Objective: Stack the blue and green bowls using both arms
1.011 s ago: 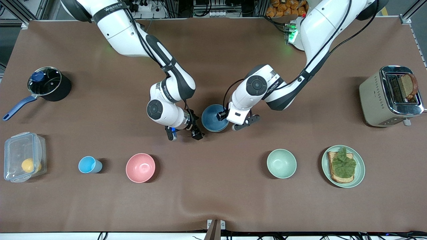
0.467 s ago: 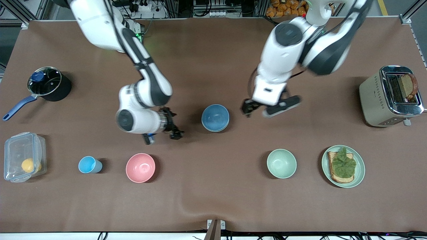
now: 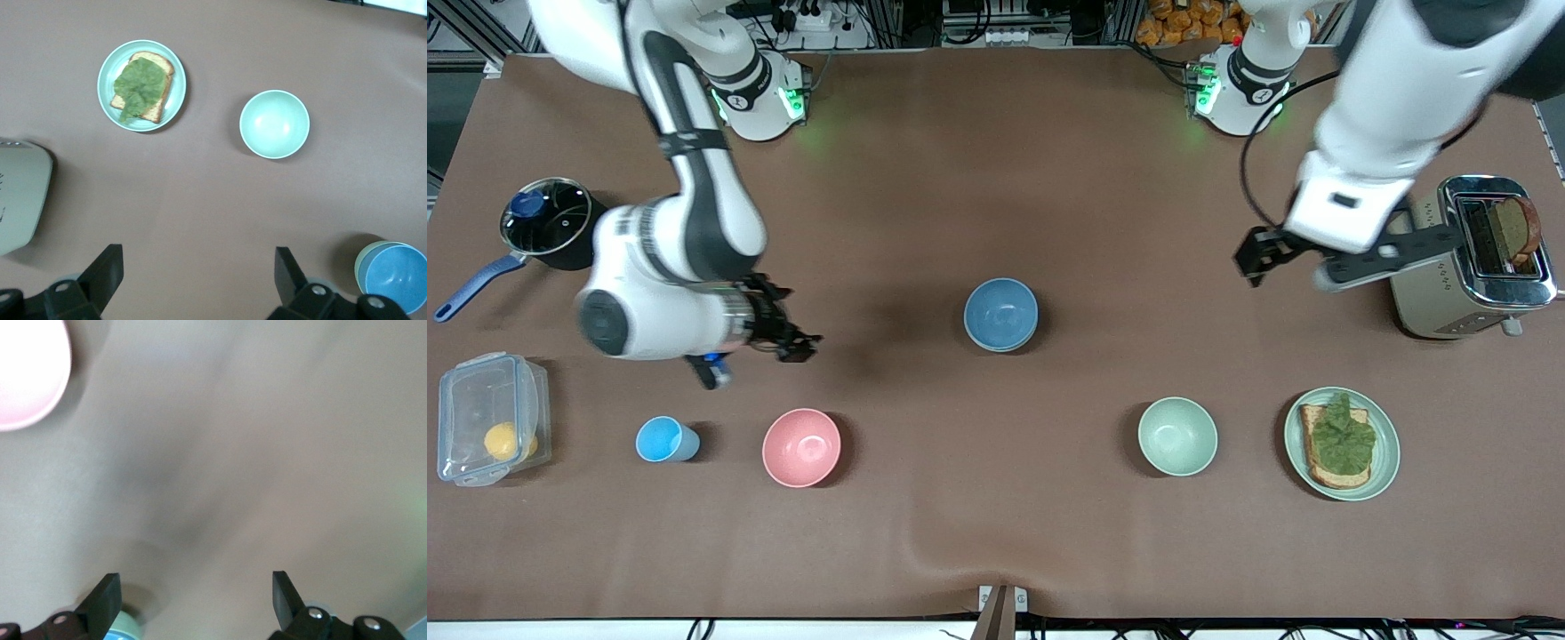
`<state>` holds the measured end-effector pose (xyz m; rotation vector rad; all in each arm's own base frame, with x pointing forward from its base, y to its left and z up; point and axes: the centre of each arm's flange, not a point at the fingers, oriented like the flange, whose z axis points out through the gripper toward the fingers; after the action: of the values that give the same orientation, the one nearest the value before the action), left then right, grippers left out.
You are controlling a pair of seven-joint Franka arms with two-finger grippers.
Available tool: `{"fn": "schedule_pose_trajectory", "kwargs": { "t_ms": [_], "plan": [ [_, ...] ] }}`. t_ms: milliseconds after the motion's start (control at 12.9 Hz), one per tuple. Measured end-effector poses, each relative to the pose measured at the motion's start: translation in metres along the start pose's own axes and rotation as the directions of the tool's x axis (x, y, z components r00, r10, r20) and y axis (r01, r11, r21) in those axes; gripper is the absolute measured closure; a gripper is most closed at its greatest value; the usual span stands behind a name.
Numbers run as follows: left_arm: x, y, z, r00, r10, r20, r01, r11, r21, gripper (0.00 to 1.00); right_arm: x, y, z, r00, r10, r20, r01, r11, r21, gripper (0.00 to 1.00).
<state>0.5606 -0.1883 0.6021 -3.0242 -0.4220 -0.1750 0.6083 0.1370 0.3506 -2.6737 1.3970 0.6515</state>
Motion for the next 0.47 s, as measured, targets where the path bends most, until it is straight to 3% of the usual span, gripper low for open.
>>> {"fn": "schedule_pose_trajectory", "kwargs": {
  "t_ms": [467],
  "plan": [
    [0.012,-0.039,-0.022,1.0,-0.007,-0.002,0.007,1.0,-0.021,0.0,0.087,0.085,-0.085,0.974,-0.222,-0.044,0.223,0.974,0.034,0.0]
  ]
}}
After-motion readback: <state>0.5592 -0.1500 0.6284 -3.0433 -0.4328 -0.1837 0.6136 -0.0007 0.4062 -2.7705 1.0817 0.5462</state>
